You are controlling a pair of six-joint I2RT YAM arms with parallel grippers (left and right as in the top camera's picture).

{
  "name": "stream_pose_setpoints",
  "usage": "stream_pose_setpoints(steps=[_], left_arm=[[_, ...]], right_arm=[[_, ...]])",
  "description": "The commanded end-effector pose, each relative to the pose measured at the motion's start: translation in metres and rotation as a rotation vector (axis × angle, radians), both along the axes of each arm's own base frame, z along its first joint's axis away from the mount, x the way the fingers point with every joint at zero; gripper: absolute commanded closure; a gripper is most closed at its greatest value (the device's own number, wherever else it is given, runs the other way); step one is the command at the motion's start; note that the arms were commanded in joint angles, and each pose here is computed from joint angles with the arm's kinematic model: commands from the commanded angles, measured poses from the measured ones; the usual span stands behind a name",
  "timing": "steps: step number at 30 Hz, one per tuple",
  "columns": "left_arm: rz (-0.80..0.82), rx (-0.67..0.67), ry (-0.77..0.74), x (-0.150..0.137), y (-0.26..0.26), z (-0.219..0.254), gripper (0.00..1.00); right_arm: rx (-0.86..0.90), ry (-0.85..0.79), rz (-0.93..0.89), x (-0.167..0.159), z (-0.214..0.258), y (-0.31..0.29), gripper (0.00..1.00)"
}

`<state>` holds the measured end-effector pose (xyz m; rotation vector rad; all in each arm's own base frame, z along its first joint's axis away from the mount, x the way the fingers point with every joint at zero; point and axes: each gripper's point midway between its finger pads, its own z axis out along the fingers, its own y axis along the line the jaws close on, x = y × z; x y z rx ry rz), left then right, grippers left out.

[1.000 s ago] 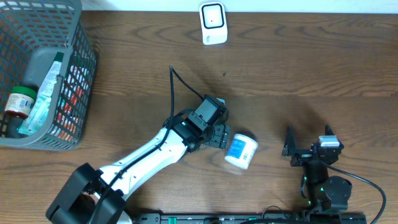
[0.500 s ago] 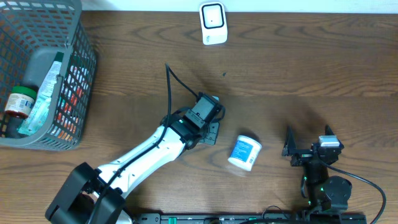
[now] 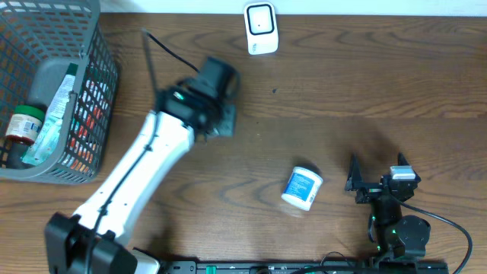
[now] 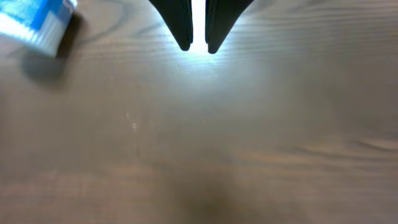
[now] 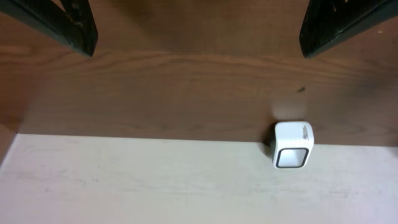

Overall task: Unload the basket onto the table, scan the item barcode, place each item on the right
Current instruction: 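Move the left gripper back into the grey basket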

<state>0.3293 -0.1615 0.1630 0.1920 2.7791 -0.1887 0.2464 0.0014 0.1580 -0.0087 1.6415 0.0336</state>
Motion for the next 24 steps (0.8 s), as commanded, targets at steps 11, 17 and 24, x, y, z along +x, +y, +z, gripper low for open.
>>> stream_pose_setpoints(steps=[11,17,24], left_arm=[[0.397,-0.084,-0.449,0.063,0.151,0.176,0.83],[0.602,-0.077,-0.644,0.065,0.231,0.221,0.78],[0.766,-0.024,-0.703,0.055,0.301,0.230,0.73]], right_arm=[[0.009,0.000,-0.012,0.000,0.000,-0.002,0.01],[0.009,0.000,-0.012,0.000,0.000,-0.002,0.01],[0.009,0.000,-0.012,0.000,0.000,-0.002,0.01]])
